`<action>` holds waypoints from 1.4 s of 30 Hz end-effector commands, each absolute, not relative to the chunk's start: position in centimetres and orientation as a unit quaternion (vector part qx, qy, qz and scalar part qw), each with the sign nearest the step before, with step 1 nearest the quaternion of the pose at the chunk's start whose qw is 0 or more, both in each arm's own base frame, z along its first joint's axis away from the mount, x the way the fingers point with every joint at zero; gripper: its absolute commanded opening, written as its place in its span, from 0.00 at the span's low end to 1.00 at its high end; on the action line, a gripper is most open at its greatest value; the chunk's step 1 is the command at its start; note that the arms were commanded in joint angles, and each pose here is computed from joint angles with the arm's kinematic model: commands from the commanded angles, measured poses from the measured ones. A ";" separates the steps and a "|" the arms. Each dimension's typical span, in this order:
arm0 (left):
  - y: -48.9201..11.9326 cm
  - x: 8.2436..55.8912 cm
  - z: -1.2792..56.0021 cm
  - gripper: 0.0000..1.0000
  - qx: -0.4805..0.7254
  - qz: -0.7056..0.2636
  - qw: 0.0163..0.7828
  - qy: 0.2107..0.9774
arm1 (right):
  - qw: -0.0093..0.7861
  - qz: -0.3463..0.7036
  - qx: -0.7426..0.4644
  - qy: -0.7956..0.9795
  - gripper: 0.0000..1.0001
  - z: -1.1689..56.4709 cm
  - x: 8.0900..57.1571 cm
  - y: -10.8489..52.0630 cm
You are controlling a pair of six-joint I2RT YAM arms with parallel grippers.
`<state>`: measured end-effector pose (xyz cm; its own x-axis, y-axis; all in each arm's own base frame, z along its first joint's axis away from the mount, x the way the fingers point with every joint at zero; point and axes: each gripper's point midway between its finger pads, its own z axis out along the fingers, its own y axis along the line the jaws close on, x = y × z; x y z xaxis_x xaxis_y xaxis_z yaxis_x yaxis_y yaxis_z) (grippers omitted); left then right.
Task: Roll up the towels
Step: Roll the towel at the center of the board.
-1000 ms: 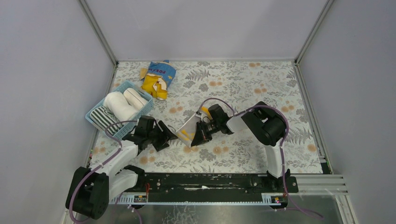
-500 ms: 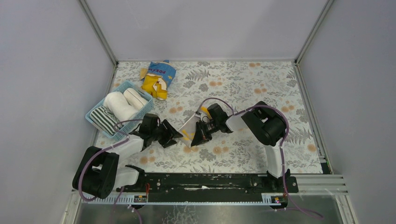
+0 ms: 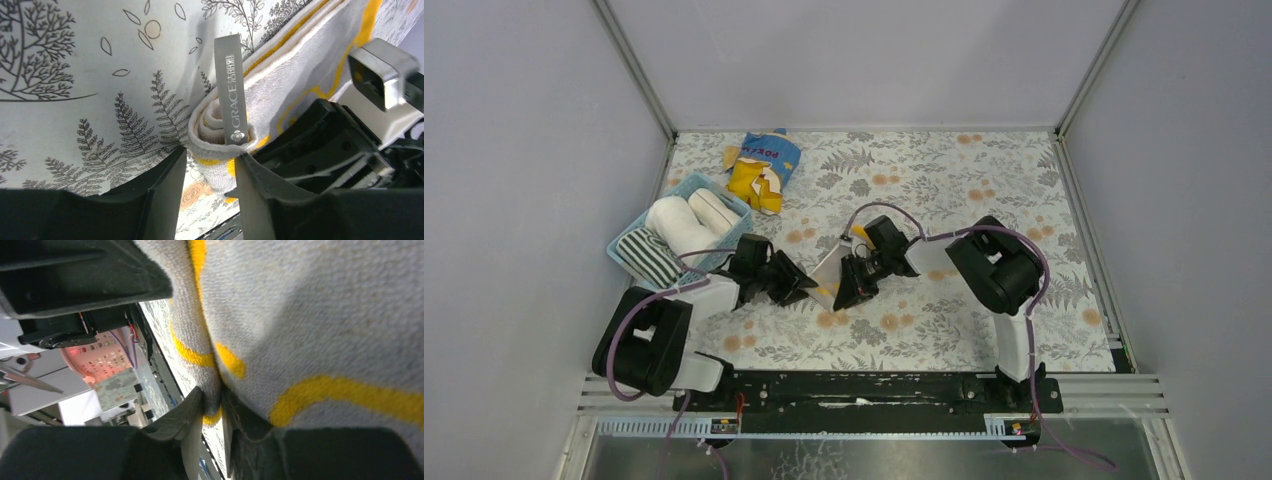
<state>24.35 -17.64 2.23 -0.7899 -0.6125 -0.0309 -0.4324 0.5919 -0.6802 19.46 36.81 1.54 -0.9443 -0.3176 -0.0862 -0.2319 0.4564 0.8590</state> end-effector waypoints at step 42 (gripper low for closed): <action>-14.1 23.0 -3.2 0.32 -0.326 -0.204 0.101 0.917 | -0.251 -0.222 0.466 -0.819 0.51 5.2 22.1 37.0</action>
